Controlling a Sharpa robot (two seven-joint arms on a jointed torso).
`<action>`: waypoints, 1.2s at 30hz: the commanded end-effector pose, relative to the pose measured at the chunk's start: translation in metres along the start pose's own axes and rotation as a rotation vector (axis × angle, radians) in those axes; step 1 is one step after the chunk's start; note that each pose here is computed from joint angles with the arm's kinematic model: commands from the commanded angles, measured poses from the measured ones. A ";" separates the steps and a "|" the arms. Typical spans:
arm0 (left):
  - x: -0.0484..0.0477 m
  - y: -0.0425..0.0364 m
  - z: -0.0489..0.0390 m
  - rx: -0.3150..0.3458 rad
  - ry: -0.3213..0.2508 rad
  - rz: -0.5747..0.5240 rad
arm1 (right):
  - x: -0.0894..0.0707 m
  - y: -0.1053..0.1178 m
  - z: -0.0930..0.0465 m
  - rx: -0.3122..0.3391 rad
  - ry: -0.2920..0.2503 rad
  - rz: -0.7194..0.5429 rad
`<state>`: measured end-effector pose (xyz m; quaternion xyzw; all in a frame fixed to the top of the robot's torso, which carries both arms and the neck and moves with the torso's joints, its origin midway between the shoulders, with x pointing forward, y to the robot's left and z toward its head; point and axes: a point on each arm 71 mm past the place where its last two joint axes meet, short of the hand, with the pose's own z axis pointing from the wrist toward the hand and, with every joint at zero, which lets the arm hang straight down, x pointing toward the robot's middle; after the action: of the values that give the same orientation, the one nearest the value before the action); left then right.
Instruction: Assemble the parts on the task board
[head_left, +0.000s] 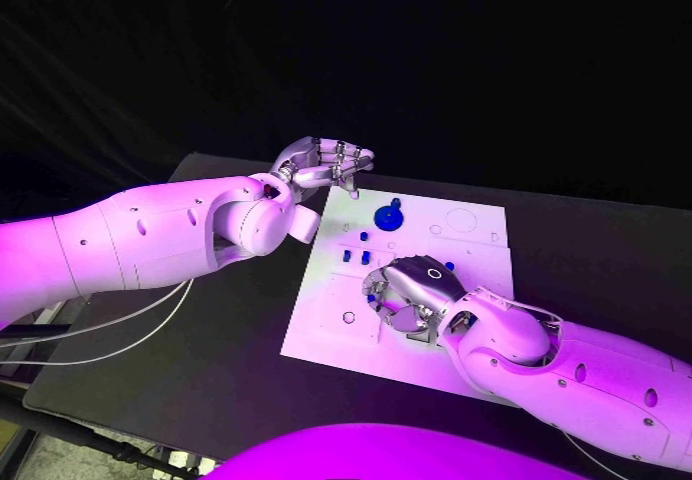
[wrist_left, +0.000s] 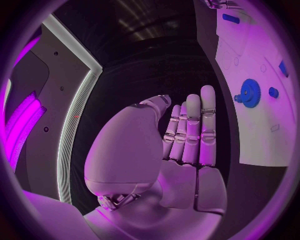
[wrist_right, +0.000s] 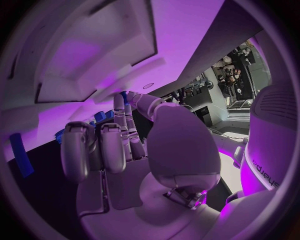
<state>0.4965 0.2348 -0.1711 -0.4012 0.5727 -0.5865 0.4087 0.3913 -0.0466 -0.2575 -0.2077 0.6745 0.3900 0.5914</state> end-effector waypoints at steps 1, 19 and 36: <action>0.0012 -0.0007 0.0002 0.002 0.013 -0.009 | 0.005 -0.001 -0.002 0.011 0.019 -0.017; -0.0035 -0.0004 -0.0016 -0.002 0.005 -0.006 | -0.029 -0.006 -0.029 0.022 -0.110 -0.019; -0.0031 -0.0013 -0.0031 0.005 0.016 -0.011 | -0.089 -0.081 -0.055 0.230 0.068 -0.100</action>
<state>0.4955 0.2414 -0.1713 -0.4032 0.5741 -0.5834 0.4092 0.4354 -0.1543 -0.1867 -0.1768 0.6863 0.2880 0.6440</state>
